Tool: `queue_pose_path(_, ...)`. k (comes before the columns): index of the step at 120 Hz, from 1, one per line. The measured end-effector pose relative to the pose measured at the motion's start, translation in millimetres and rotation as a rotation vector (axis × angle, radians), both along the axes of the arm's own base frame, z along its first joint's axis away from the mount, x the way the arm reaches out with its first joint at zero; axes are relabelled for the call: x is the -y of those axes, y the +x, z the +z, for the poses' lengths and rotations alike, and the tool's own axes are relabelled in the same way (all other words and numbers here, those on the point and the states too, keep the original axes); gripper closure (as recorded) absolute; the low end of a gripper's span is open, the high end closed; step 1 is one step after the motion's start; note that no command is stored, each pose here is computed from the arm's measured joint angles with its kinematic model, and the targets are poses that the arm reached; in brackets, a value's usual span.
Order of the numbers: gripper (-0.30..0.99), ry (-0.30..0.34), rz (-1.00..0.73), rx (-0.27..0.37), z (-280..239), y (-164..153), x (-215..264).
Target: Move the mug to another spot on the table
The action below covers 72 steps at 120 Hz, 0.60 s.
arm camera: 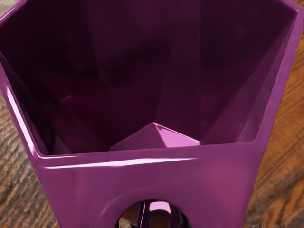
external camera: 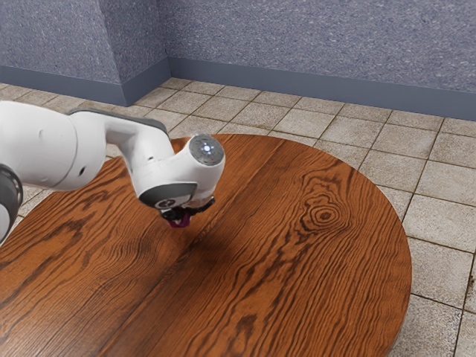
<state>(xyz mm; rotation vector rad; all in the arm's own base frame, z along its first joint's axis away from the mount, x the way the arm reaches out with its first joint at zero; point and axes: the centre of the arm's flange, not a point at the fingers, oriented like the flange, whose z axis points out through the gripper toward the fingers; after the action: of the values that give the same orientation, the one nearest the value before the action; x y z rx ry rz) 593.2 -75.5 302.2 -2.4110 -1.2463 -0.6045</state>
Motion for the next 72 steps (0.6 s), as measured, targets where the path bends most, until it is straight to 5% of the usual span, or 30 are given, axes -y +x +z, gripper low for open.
queue_pose_path(72, 0.62, -0.049, 0.034, 0.046, -32.4, -12.0, 26.4)
